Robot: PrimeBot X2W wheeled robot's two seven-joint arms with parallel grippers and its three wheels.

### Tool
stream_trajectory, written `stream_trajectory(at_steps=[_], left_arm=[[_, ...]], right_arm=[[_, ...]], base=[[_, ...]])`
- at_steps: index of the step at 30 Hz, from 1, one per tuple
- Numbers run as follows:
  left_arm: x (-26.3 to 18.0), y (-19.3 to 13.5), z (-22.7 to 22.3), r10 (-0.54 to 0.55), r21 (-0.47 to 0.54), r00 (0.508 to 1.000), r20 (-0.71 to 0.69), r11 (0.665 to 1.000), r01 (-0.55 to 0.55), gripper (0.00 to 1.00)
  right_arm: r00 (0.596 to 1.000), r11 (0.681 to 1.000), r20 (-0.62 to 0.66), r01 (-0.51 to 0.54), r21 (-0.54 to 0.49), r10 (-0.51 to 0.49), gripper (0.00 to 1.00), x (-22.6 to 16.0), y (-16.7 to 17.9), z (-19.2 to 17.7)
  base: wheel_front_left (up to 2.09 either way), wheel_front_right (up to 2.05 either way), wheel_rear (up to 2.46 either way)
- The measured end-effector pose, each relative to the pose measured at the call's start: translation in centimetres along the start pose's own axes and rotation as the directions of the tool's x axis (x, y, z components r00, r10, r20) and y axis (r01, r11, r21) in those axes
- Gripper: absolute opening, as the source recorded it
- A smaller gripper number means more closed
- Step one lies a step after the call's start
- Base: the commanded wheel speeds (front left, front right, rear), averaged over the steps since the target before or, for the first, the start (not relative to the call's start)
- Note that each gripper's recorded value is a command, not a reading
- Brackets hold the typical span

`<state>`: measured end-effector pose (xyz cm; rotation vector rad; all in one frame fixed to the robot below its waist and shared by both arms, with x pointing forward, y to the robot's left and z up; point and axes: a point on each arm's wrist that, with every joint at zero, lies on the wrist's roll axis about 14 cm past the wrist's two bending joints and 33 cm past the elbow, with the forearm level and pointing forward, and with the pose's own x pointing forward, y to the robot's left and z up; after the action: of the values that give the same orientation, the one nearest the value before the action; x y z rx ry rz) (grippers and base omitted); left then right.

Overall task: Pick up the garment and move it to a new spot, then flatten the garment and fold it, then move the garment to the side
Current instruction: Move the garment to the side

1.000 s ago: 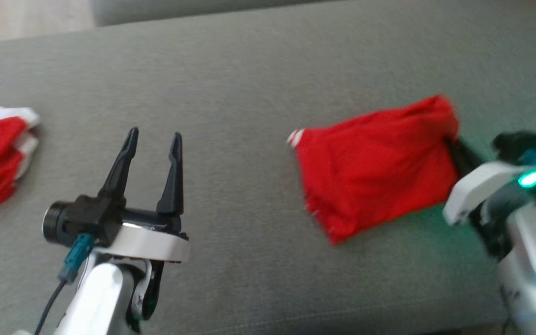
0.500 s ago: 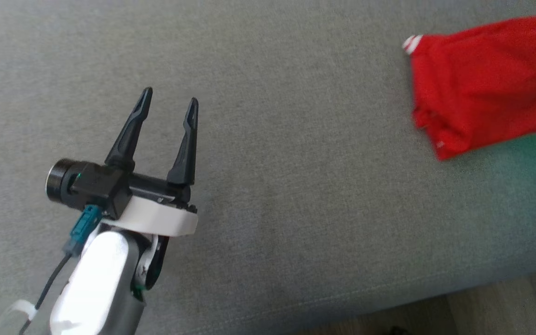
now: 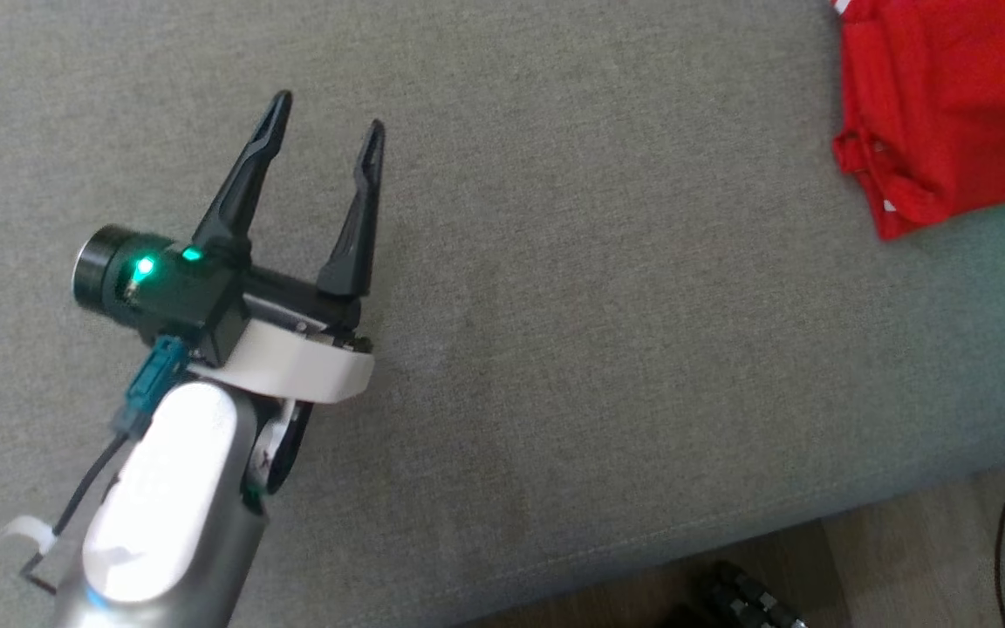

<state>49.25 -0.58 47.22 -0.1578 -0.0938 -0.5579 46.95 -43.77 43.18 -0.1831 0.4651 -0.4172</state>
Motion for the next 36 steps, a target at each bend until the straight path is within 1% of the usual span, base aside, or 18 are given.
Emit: stream_trajectory(at_steps=[3,4,5,6,9,15,19,21,23,28,31,36], left_arm=[[0.2,-0.1,-0.3,-0.007,-0.002,1.0,-0.003,1.0,0.007,1.0],[0.2,0.0,-0.3,-0.006,-0.001,1.0,-0.004,1.0,0.006,1.0],[0.2,0.2,-0.3,-0.003,0.001,1.0,-0.004,1.0,0.003,1.0],[0.2,0.3,-0.3,0.001,0.003,1.0,-0.004,1.0,-0.001,1.0],[0.0,0.6,-0.4,0.011,0.006,1.0,-0.011,1.0,-0.011,1.0],[-0.4,0.7,0.2,0.023,0.018,1.0,-0.011,1.0,-0.023,1.0],[-1.0,0.7,1.5,0.042,0.023,0.999,0.004,0.999,-0.042,1.0],[-1.9,0.9,1.8,0.067,0.025,0.998,-0.006,0.997,-0.066,1.0],[-3.1,1.4,2.0,0.105,0.028,0.994,-0.018,0.994,-0.104,1.0],[-5.7,2.8,4.1,0.203,0.049,0.979,0.006,0.978,-0.203,1.0],[-7.4,4.0,5.6,0.264,0.068,0.964,0.036,0.962,-0.266,1.0],[-11.5,6.4,6.9,0.392,0.082,0.919,0.051,0.915,-0.395,1.0]], right_arm=[[1.0,1.0,-0.024,0.011,-0.002,-0.011,0.0,0.5,0.2,-0.8],[0.999,1.0,-0.033,0.015,-0.002,-0.015,0.13,0.6,0.3,-1.1],[0.999,1.0,-0.04,0.019,0.003,-0.019,0.47,0.7,0.3,-1.3],[0.999,1.0,-0.044,0.023,0.005,-0.023,1.0,0.8,0.3,-1.5],[0.999,1.0,-0.047,0.023,0.009,-0.023,1.0,1.0,0.7,-2.0],[1.0,1.0,0.015,0.017,0.026,-0.018,1.0,0.6,1.3,-0.8],[0.992,0.999,0.121,-0.027,0.039,0.022,1.0,-0.1,3.2,2.0],[0.981,0.997,0.187,-0.057,0.048,0.047,1.0,-0.8,4.4,3.7],[0.968,0.994,0.237,-0.094,0.047,0.08,1.0,-1.8,5.8,4.7],[0.935,0.979,0.319,-0.19,0.073,0.158,1.0,-5.6,9.4,4.7],[0.905,0.964,0.376,-0.251,0.087,0.202,1.0,-8.1,11.5,4.9],[0.853,0.925,0.43,-0.368,0.095,0.295,1.0,-12.6,15.4,5.4]], base=[[0.0,0.0,0.0],[0.0,0.0,0.0],[0.0,0.0,0.0],[0.0,0.0,0.0],[0.0,0.0,0.0],[0.0,0.0,0.0],[0.0,0.0,0.0],[0.0,0.0,0.0],[0.0,0.0,0.0],[0.0,0.0,0.0],[0.0,0.0,0.0],[0.0,0.0,0.0]])
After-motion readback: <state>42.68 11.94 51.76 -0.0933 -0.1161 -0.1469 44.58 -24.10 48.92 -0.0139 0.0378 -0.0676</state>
